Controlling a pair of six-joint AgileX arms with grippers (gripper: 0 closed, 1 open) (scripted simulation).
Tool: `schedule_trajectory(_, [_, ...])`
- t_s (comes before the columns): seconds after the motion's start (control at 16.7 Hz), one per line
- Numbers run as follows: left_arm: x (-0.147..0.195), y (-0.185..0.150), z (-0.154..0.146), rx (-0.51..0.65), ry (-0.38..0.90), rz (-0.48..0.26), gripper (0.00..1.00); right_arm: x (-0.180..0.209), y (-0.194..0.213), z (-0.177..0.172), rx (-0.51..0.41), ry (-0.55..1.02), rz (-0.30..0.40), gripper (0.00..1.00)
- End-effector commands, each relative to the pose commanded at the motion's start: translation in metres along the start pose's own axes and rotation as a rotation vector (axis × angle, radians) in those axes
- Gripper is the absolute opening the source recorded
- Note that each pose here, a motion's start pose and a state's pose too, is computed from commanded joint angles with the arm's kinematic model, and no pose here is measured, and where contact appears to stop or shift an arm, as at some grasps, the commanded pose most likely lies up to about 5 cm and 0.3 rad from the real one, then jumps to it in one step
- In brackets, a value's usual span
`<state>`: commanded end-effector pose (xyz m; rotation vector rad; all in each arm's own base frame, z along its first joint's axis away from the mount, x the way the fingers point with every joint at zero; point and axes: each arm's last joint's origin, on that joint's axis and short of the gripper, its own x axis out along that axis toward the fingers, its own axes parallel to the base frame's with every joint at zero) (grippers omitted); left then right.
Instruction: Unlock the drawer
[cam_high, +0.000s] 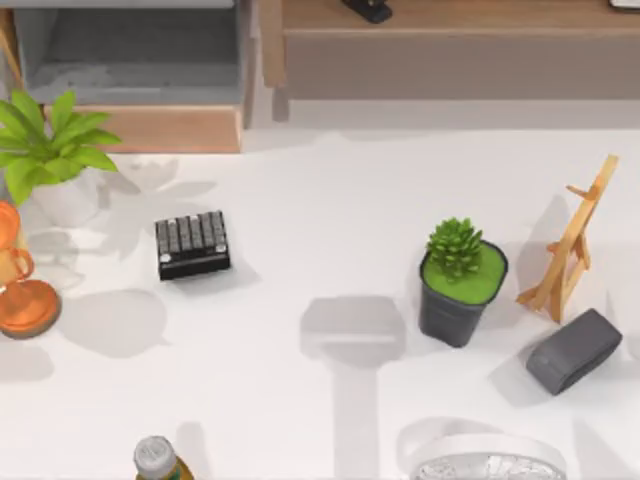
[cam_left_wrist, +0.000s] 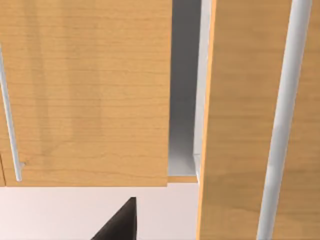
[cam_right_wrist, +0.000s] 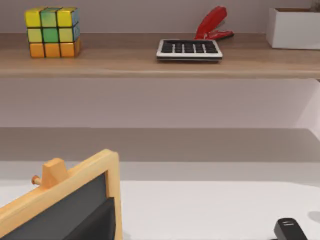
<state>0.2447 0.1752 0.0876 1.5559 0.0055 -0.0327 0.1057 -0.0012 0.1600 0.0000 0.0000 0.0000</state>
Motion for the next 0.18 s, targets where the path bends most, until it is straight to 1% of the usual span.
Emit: schedule_trajectory(0.18, [0.0,0.0,0.0,0.0,0.0,0.0,1.0,0.0,0.0,0.0,0.0,0.0,0.0,1.0])
